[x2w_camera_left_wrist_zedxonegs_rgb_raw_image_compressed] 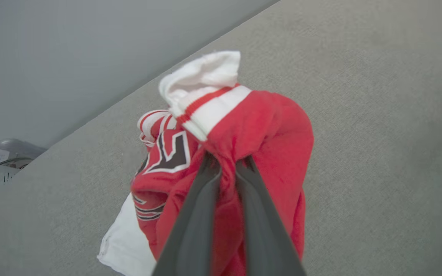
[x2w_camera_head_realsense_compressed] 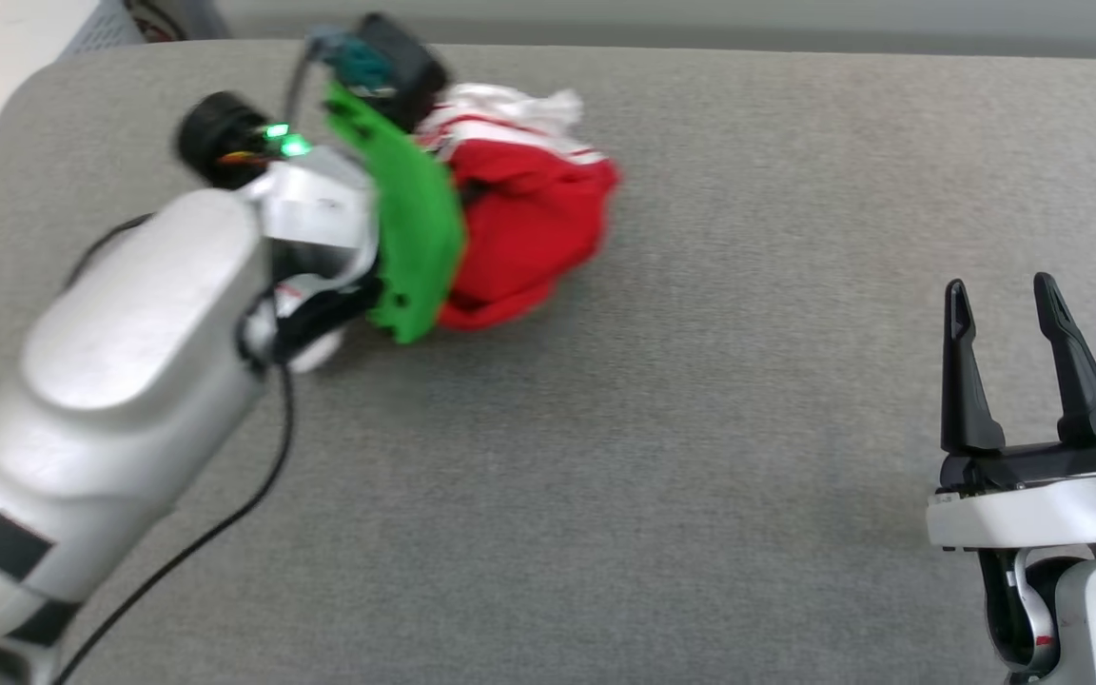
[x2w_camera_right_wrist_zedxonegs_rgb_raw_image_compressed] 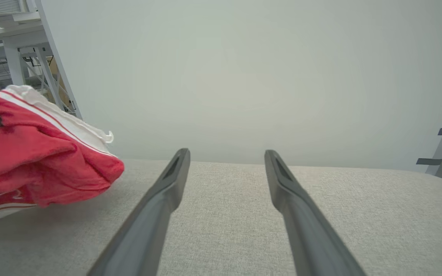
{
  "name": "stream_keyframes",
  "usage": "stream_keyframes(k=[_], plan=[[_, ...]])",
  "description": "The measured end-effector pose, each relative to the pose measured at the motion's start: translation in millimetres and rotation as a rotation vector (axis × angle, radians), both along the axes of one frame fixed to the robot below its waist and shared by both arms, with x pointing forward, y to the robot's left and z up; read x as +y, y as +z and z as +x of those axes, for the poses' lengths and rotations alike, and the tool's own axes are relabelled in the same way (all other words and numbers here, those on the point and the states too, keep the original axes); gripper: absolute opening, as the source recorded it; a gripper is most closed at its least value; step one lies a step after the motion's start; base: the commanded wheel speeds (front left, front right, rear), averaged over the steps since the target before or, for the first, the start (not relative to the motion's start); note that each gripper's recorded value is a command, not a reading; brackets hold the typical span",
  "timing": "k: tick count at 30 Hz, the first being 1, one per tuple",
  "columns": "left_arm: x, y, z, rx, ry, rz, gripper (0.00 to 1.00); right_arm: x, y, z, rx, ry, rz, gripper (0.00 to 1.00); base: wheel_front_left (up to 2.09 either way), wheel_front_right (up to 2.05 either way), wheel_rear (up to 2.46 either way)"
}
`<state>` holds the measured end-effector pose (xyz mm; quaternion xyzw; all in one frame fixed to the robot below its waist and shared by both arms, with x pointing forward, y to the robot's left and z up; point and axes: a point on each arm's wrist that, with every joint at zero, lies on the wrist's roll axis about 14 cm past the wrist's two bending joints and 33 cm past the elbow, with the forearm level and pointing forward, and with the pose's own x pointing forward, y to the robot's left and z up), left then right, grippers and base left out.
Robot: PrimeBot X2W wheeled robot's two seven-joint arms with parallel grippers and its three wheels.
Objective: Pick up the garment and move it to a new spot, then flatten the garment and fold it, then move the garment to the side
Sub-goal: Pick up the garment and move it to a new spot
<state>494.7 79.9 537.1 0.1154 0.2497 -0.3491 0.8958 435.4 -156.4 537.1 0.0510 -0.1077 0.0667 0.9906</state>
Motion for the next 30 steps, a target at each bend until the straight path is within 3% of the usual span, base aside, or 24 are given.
stream_keyframes(k=[6, 12, 20, 27, 28, 29, 30], plan=[[-105.5, 5.1, -6.8, -0.056, -0.253, -0.062, 0.0, -30.2, 2.5, -6.4, -0.002, -0.084, -0.002, 1.0, 0.0, 0.0, 0.0], [-175.2, -31.8, -30.1, 0.002, -0.414, -0.122, 0.0, -56.3, -9.3, -8.8, 0.033, -0.159, -0.015, 1.0, 0.0, 0.0, 0.0], [-209.8, -111.0, -82.3, 0.23, -0.49, -0.144, 0.0, -72.0, -26.4, -8.0, 0.081, -0.204, -0.029, 1.0, 0.0, 0.0, 0.0], [-212.7, -135.1, -109.0, 0.303, -0.505, -0.133, 0.0, -72.1, -31.7, -5.0, 0.094, -0.203, -0.03, 1.0, 0.0, 0.0, 0.0], [-212.8, -133.2, -107.5, 0.289, -0.5, -0.141, 0.18, -71.8, -31.2, -5.0, 0.092, -0.203, -0.029, 1.0, 0.0, 0.0, 0.0], [-212.8, -130.3, -105.2, 0.271, -0.493, -0.155, 1.0, -71.6, -30.3, -5.2, 0.09, -0.202, -0.028, 1.0, 0.0, 0.0, 0.0], [-212.6, -126.7, -102.7, 0.25, -0.484, -0.171, 1.0, -71.2, -28.9, -5.6, 0.087, -0.201, -0.027, 1.0, 0.0, 0.0, 0.0]])
